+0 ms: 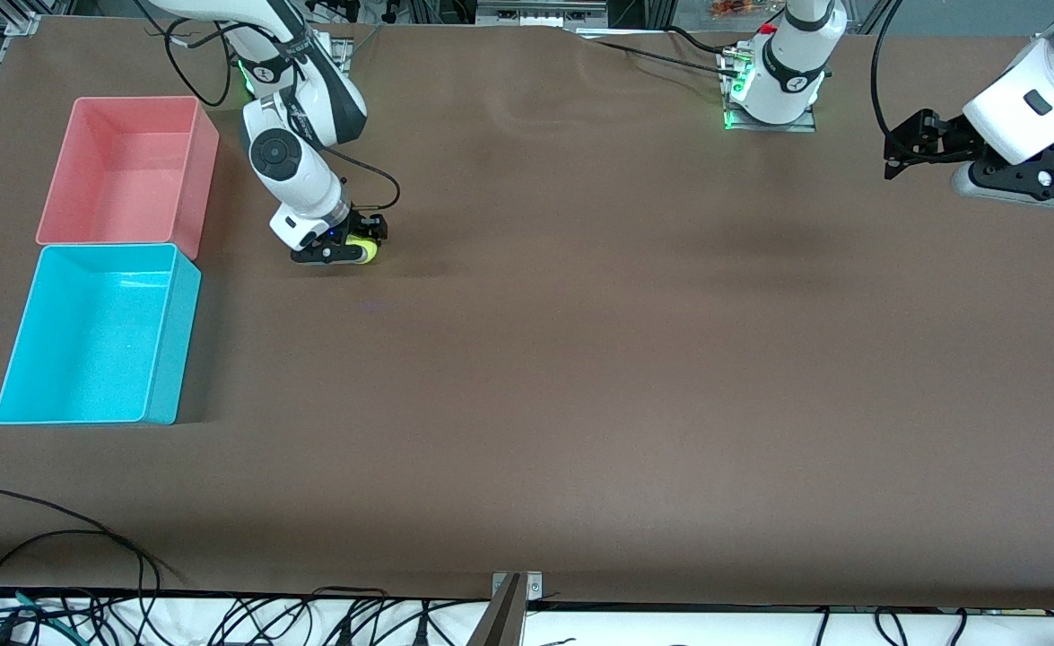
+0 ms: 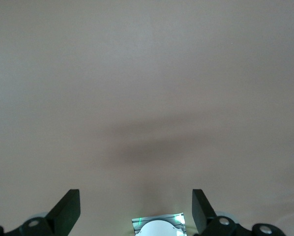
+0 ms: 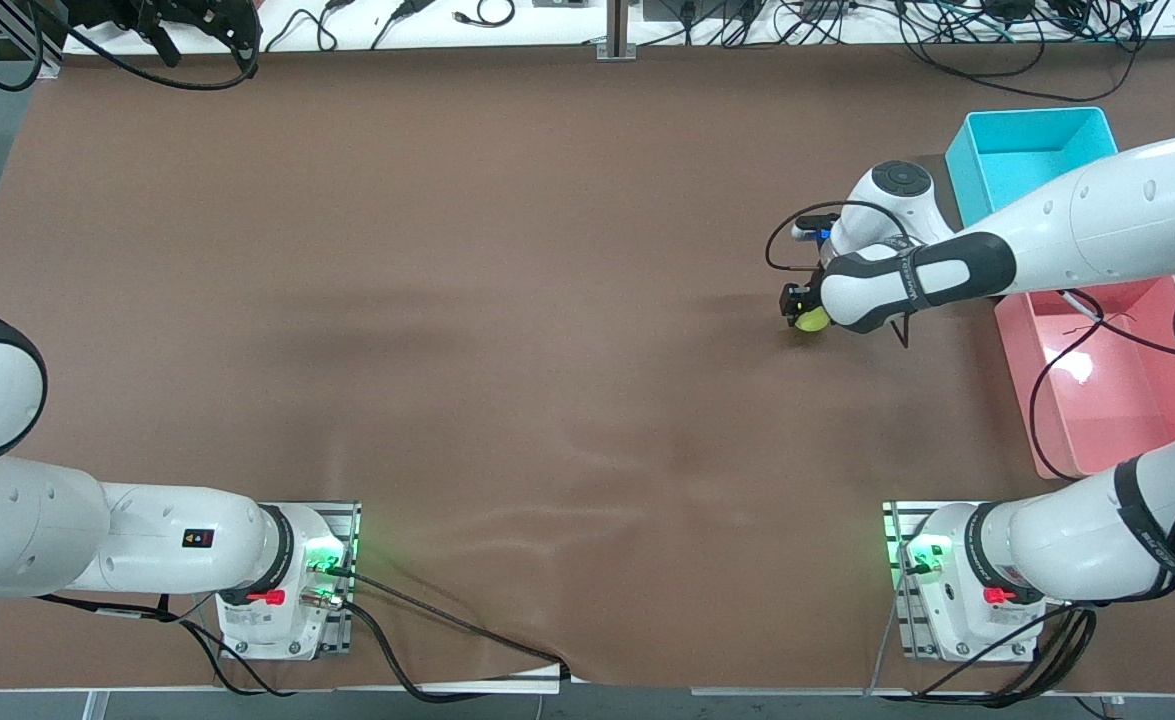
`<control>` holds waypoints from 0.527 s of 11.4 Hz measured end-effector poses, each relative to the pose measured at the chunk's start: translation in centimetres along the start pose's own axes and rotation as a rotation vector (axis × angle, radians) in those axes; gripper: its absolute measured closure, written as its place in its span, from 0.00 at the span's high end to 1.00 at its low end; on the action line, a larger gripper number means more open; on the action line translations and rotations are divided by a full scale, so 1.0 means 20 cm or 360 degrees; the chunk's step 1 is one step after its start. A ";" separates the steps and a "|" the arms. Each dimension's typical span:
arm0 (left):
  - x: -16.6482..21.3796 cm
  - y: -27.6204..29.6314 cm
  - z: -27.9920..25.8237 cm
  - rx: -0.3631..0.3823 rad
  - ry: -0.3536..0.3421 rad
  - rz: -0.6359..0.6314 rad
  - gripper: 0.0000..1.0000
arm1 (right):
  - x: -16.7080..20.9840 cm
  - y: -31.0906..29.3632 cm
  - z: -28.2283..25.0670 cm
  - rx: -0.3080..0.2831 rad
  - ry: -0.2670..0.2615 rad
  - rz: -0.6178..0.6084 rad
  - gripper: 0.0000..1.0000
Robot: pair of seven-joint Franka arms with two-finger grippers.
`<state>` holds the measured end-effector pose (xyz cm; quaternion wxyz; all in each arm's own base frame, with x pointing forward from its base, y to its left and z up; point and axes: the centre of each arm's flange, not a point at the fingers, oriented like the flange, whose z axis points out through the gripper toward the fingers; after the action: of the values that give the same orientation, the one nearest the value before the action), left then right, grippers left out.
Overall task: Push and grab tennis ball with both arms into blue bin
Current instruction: 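Close the right gripper around the tennis ball, then carry the ball with the right gripper over the cyan bin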
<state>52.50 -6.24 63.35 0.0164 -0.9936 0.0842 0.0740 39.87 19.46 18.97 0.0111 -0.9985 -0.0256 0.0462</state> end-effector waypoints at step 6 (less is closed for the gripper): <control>-0.01 -0.11 0.00 -0.0010 0.0001 -0.0067 1.00 | 0.01 0.02 -0.01 0.0003 0.0013 0.0016 0.66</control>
<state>52.74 -3.97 63.36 0.0147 -0.9952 0.0631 0.0735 40.19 19.09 19.12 0.0118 -0.9988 -0.0205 0.0422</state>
